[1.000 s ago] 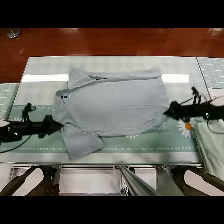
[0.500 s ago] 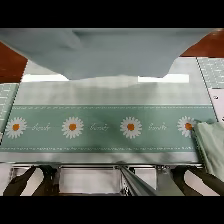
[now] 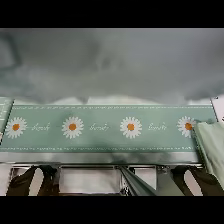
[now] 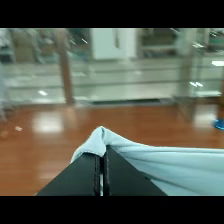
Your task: Fold the shirts.
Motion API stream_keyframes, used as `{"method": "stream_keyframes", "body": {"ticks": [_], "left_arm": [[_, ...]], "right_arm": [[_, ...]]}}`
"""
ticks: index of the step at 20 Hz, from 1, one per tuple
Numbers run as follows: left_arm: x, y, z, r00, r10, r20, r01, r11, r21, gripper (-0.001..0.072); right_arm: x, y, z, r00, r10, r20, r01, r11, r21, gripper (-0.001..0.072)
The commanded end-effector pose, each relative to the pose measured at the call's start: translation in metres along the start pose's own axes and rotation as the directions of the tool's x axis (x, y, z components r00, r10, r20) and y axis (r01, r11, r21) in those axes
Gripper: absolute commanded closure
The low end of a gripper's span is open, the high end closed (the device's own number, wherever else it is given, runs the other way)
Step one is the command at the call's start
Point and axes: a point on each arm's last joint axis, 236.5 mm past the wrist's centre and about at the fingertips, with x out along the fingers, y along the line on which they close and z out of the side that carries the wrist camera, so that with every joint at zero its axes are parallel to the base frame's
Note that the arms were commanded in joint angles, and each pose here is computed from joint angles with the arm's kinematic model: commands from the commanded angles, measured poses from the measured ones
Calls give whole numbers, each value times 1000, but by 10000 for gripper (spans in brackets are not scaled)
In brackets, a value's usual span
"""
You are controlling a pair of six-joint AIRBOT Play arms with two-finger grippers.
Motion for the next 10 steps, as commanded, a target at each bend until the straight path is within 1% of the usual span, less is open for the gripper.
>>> {"method": "stream_keyframes", "body": {"ticks": [1,3,5,7,8,10], "left_arm": [[-46,11,2,997,78,20,-79,996,33,668],[-40,20,-10,997,81,-20,-80,996,40,669],[-16,26,-39,991,73,-110,-71,997,20,669],[20,20,-85,971,17,-236,-23,999,-22,669],[40,16,-113,951,-19,-309,2,998,-55,669],[78,5,-174,888,-103,-448,45,989,-139,668]], "right_arm": [[-31,-8,-15,998,-61,-27,61,998,5,691],[-18,-6,-31,994,-39,-103,41,999,19,691],[9,2,-57,975,21,-220,-12,999,42,691],[44,14,-90,934,114,-339,-90,992,84,690],[62,20,-106,908,161,-388,-129,986,106,691],[104,23,-143,851,223,-476,-163,973,164,690]]}}
